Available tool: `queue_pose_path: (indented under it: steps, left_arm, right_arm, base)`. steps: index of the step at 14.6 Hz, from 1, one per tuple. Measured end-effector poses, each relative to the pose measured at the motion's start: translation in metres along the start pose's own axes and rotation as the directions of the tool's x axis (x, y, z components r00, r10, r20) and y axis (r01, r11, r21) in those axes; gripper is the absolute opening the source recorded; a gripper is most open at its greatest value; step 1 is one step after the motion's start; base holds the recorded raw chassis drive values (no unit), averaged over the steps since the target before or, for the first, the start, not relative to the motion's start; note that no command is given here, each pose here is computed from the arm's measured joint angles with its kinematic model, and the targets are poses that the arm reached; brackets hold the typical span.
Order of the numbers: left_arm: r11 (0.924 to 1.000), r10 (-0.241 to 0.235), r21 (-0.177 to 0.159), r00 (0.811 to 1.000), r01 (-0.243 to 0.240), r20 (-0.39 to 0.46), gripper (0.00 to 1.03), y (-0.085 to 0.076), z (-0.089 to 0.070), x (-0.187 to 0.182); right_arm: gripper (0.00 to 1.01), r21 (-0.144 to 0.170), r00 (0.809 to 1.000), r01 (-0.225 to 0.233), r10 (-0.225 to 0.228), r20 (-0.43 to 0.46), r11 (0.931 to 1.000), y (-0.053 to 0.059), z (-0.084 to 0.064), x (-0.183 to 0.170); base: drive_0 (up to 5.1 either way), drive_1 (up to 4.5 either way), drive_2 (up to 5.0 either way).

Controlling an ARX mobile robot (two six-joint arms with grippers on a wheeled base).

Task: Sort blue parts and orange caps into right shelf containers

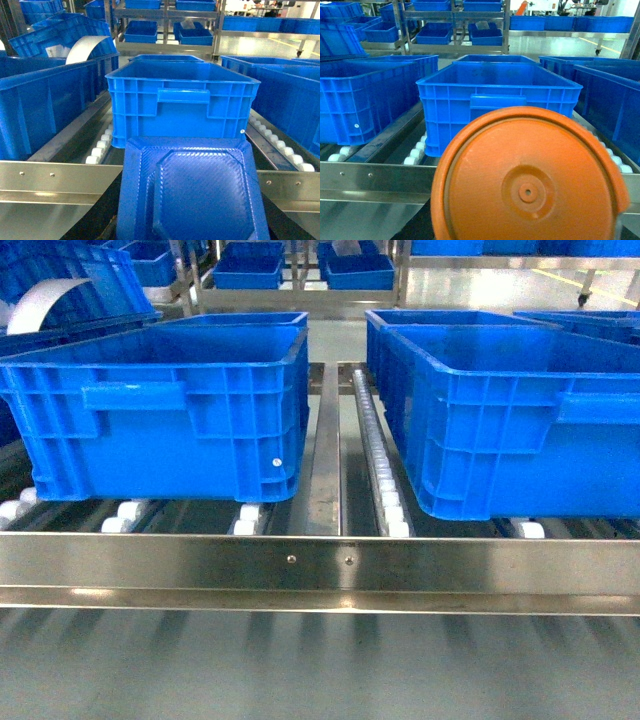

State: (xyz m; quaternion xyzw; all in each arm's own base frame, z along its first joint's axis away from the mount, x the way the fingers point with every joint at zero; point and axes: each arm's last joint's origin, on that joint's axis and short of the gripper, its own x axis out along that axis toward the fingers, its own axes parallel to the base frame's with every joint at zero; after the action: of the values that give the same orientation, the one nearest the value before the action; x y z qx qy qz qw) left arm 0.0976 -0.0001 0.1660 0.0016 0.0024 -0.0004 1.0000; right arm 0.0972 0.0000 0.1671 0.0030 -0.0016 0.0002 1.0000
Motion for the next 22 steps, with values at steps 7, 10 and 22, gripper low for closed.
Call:
queue_pose_path:
  steps: [7,10,22]
  left_arm:
    - [1.0,0.0,0.0,1.0,0.0,-0.001,0.42,0.0,-0.0001,0.0]
    - [1.0,0.0,0.0,1.0,0.0,-0.001,0.42,0.0,-0.0001,0.0]
    - [1.0,0.0,0.0,1.0,0.0,-0.001,0.42,0.0,-0.0001,0.0]
  right_arm:
    - [0.45,0.0,1.0,0.0,0.0,-0.002,1.0,0.0,-0.0001,0.0]
    - [0.45,0.0,1.0,0.0,0.0,-0.002,1.0,0.0,-0.0002,0.0]
    - [0.45,0.0,1.0,0.0,0.0,-0.001,1.0,0.0,-0.0001,0.0]
  base:
    - [0.0,4.28,-4.4]
    - [0.0,4.37,-4.3]
    - [0.0,0.0,0.0]
